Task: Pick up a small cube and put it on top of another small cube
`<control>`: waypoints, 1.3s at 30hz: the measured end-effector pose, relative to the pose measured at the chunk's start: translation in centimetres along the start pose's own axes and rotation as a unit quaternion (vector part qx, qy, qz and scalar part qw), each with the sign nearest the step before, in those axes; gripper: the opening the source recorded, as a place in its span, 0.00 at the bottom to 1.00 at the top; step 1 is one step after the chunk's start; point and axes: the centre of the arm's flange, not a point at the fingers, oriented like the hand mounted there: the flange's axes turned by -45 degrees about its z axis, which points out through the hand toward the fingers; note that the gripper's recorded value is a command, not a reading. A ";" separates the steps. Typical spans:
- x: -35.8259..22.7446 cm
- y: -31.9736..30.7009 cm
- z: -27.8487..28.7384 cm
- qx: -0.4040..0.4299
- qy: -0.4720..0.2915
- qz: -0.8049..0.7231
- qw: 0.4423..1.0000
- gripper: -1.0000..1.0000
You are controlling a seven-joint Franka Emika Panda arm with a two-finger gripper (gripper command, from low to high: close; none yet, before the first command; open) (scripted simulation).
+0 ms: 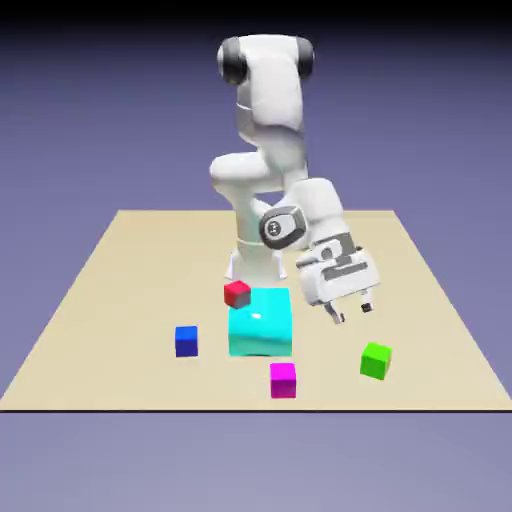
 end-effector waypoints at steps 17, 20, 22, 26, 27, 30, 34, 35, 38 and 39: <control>-5.3 -6.7 11.5 0.110 -0.032 -0.069 0.991 0.00; -4.7 -6.4 9.8 0.115 -0.031 -0.066 0.991 0.00; -4.3 -6.1 8.1 0.116 -0.031 -0.066 0.991 0.00; -3.8 -5.1 4.9 0.106 -0.031 -0.065 0.992 0.00; -3.8 -4.4 4.5 0.093 -0.029 -0.055 0.994 0.00; -3.8 -2.0 3.3 0.054 -0.023 -0.023 0.998 0.00; -4.2 1.3 1.5 0.002 -0.015 0.021 1.000 0.00; -4.3 2.1 1.0 -0.011 -0.013 0.033 0.999 0.00; -5.0 4.4 -0.7 -0.050 -0.008 0.068 0.996 0.00; -5.3 5.2 -1.3 -0.062 -0.006 0.080 0.995 0.00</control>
